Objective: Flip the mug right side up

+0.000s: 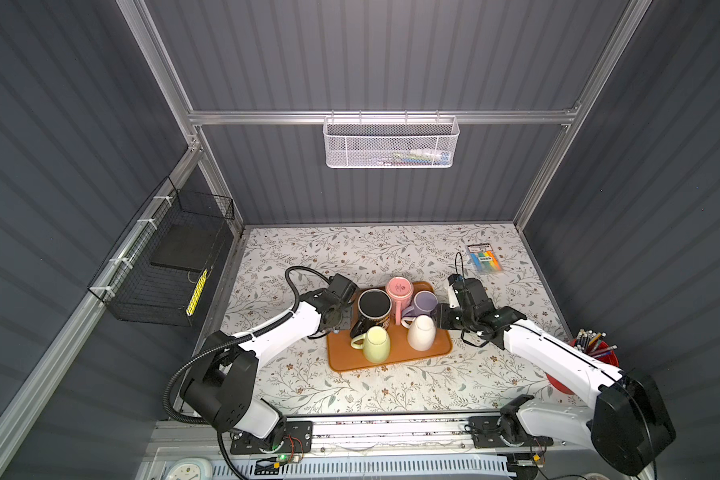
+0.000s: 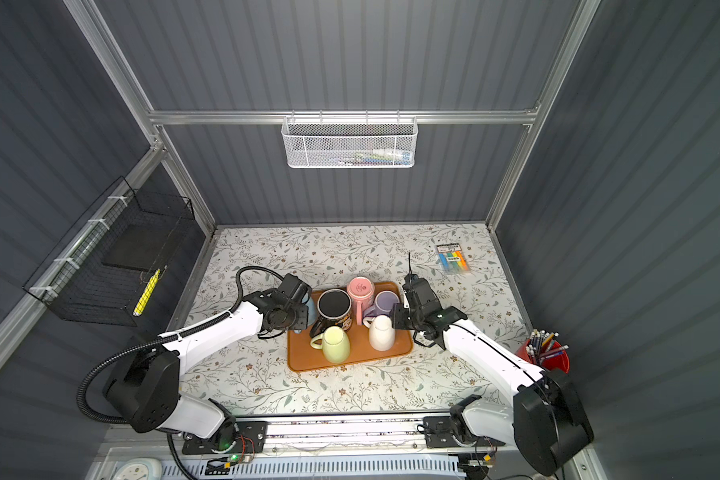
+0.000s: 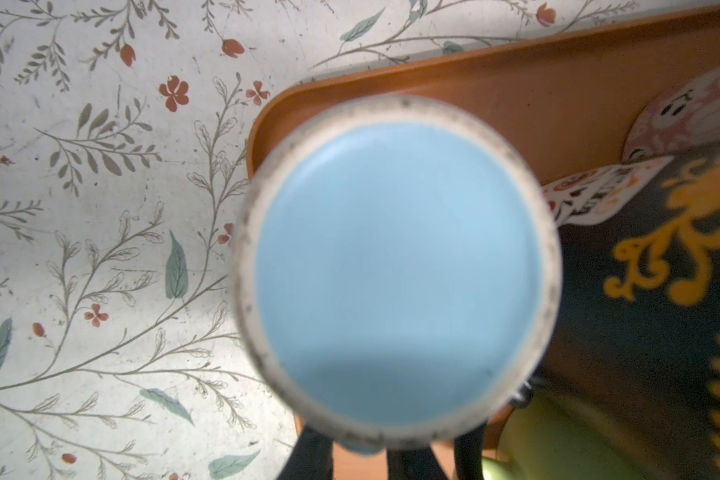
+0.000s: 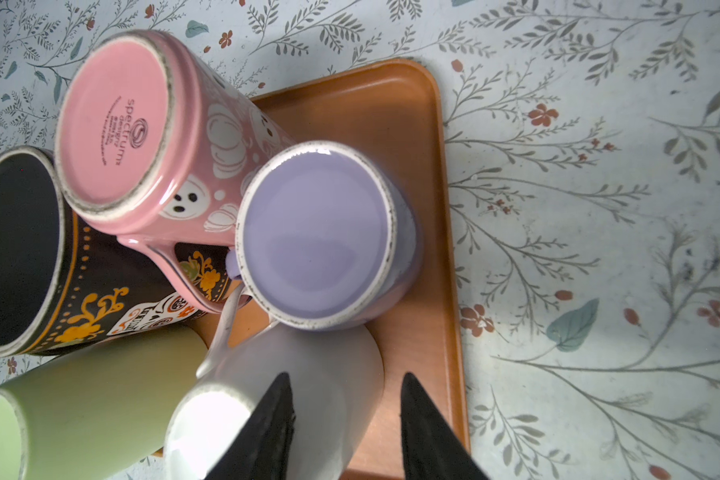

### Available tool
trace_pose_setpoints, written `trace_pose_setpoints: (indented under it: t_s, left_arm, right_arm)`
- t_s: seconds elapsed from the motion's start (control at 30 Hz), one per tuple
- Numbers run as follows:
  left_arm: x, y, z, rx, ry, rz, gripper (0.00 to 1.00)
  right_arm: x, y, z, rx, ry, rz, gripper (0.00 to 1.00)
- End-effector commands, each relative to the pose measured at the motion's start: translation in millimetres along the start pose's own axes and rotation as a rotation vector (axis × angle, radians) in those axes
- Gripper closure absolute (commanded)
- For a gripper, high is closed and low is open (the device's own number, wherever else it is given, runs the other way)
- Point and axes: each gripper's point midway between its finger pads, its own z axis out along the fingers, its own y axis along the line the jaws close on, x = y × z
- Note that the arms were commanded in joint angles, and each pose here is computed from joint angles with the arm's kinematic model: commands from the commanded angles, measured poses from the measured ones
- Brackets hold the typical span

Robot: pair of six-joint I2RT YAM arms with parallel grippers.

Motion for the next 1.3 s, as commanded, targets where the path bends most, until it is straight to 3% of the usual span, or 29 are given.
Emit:
trace_pose_setpoints:
  t_s: [0.0, 0.37, 0.7, 1.27]
  left_arm:
    - [3.6, 1.1, 3.6, -0.002, 0.025, 0.010, 0.79]
    - [4.2, 1.8, 6.0, -0.010, 0.031, 0.007, 0.79]
    - [3.2, 6.0, 3.4, -0.024, 0.011, -0.005, 1.00]
    - [-11.2, 8.3, -19.9, -0.013, -0.052, -0.022, 1.00]
  right_arm:
    - [-1.2, 3.5, -1.5, -0.014, -0.006, -0.012, 0.56]
    - [-2.5, 5.7, -7.5, -0.030, -0.025, -0.013, 0.55]
    - [-10.9, 13.8, -29.3, -0.099, -0.130, -0.023, 0.49]
    - [-20.7, 23.0, -48.8, -0.167, -0.199, -0.029, 0.45]
